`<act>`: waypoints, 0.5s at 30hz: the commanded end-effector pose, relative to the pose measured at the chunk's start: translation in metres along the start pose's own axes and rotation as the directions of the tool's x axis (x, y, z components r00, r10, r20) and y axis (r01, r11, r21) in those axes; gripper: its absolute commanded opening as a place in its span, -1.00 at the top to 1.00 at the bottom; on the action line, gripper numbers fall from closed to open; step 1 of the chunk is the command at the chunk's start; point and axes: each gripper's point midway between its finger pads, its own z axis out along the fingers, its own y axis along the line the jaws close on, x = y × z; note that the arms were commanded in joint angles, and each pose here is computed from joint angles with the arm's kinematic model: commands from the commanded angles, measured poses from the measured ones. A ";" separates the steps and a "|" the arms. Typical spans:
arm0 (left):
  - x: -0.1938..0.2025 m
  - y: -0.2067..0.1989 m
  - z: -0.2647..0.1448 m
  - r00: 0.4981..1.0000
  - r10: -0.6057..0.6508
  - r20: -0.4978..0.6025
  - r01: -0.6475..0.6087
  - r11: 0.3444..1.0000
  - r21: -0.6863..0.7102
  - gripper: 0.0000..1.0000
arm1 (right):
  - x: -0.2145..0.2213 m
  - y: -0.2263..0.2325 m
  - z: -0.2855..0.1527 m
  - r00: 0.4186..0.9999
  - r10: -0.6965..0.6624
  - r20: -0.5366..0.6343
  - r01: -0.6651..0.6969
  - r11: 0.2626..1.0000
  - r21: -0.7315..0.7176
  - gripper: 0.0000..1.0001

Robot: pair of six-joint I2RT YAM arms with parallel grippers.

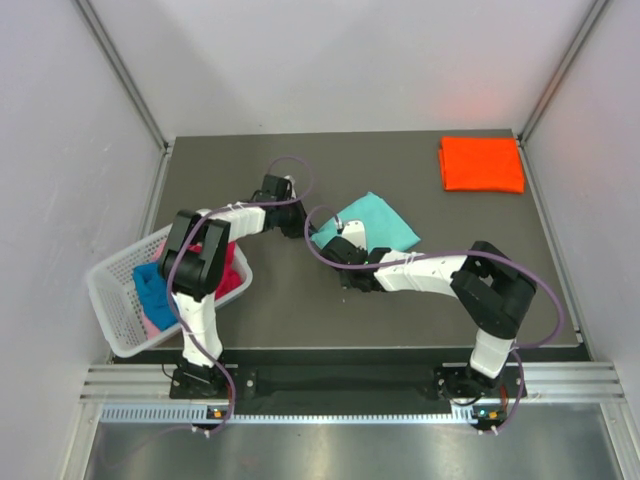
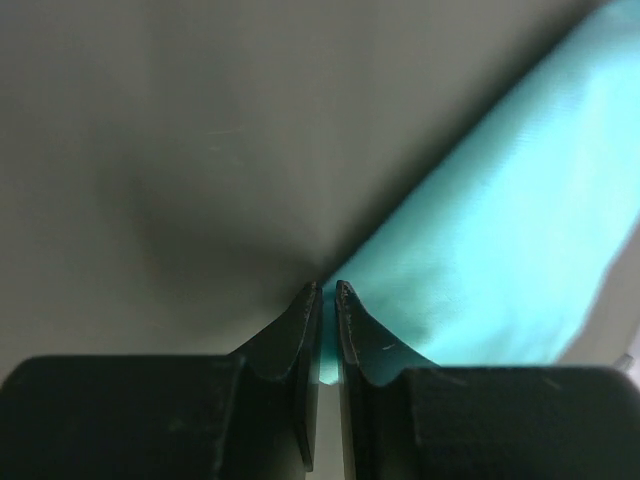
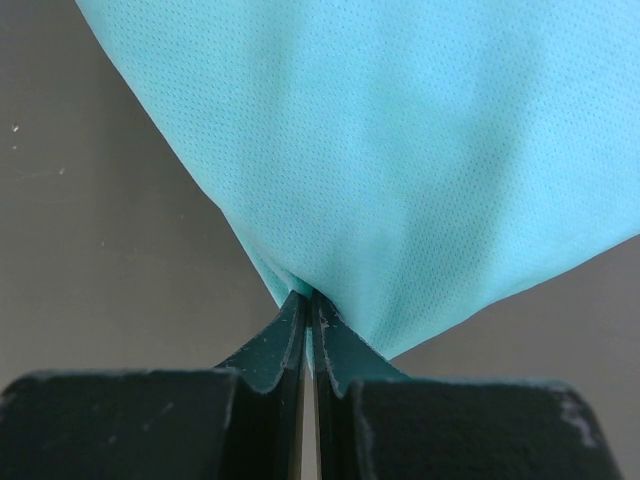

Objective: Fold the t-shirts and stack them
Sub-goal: Fold the tshirt

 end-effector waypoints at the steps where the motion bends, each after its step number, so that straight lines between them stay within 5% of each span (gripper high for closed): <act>1: -0.020 0.002 0.006 0.997 0.059 0.051 -0.057 0.998 -0.034 0.69 | -0.013 0.004 -0.013 0.999 0.027 0.039 -0.025 0.999 -0.031 1.00; 5: -0.037 0.005 0.006 0.991 0.111 0.073 -0.104 0.990 -0.094 0.69 | -0.013 0.005 -0.017 0.999 0.019 0.031 -0.017 0.999 -0.042 0.96; 10: -0.069 -0.013 -0.019 0.974 0.185 0.133 -0.165 0.975 -0.146 0.63 | -0.022 0.015 -0.035 0.999 0.012 0.033 -0.008 0.993 -0.120 0.65; 15: -0.076 -0.047 -0.051 0.963 0.209 0.169 -0.199 0.977 -0.076 0.60 | -0.034 0.028 -0.060 1.000 0.009 0.027 -0.003 0.975 -0.221 0.49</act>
